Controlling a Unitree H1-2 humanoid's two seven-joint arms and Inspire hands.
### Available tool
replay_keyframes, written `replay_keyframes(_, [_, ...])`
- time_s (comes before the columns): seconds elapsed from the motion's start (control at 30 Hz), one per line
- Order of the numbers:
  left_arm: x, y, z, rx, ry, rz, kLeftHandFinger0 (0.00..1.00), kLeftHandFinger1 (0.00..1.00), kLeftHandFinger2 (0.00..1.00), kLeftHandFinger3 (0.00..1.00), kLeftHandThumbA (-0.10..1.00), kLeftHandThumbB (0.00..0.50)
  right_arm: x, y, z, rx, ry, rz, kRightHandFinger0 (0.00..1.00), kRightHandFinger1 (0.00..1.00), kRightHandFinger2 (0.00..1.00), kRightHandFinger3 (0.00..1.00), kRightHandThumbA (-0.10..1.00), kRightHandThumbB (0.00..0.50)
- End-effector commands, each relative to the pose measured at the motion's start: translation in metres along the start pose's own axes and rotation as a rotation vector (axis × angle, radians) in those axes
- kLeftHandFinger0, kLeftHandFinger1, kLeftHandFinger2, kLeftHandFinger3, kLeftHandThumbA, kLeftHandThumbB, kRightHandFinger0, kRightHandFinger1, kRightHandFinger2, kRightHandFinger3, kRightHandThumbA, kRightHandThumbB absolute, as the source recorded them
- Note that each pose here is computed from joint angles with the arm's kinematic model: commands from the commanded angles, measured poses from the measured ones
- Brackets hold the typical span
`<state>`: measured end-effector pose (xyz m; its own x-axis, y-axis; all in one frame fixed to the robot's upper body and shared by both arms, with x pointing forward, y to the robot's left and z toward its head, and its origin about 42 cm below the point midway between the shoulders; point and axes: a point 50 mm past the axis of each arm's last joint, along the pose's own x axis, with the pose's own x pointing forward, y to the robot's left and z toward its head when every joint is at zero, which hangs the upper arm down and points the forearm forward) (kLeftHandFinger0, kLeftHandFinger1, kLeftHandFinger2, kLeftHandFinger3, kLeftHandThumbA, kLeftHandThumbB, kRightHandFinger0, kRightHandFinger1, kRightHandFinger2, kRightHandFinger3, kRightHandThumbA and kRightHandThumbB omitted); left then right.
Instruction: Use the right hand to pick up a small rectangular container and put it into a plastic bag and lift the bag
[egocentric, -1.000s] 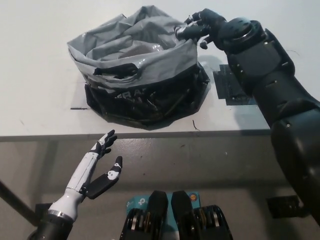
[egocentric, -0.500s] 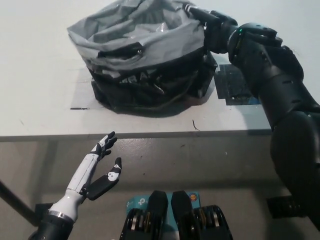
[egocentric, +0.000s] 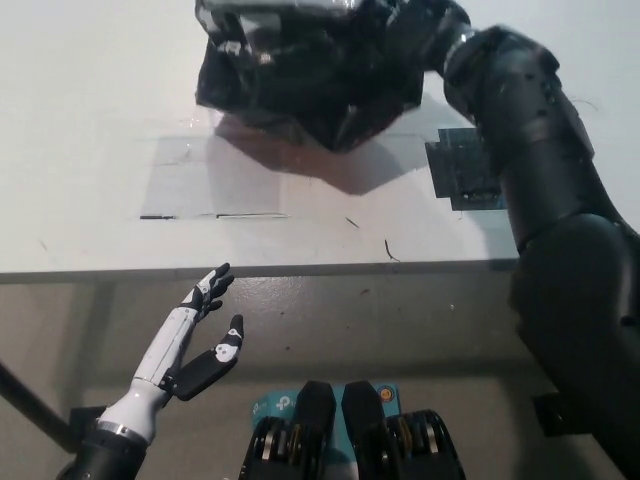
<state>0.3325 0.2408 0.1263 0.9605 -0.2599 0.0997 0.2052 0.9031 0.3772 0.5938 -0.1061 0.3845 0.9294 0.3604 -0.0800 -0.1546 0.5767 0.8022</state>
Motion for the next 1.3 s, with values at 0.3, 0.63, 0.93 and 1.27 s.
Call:
replay_keyframes(0.3, [0.011,0.012,0.018,0.002,-0.084,-0.003,1.00,1.00,1.00,1.00,0.35,0.157,-0.066,0.237,0.112,0.138,-0.248,0.499,0.00,0.09,0.50,0.57,0.33,0.139])
replay_keyframes(0.63, [0.013,0.012,0.020,-0.008,-0.096,-0.009,1.00,1.00,1.00,1.00,0.29,0.162,-0.059,0.215,0.098,0.093,-0.244,0.435,0.00,0.19,0.67,0.70,0.31,0.121])
replay_keyframes(0.93, [0.014,0.011,0.019,0.004,-0.100,-0.014,1.00,1.00,1.00,1.00,0.27,0.149,-0.029,0.151,0.044,-0.077,-0.151,0.295,0.00,0.22,0.67,0.69,0.27,0.158])
replay_keyframes(1.27, [0.015,0.011,0.020,-0.002,-0.101,-0.022,1.00,1.00,1.00,1.00,0.21,0.142,-0.023,0.092,-0.013,-0.211,-0.076,0.230,0.00,0.02,0.47,0.64,0.21,0.197])
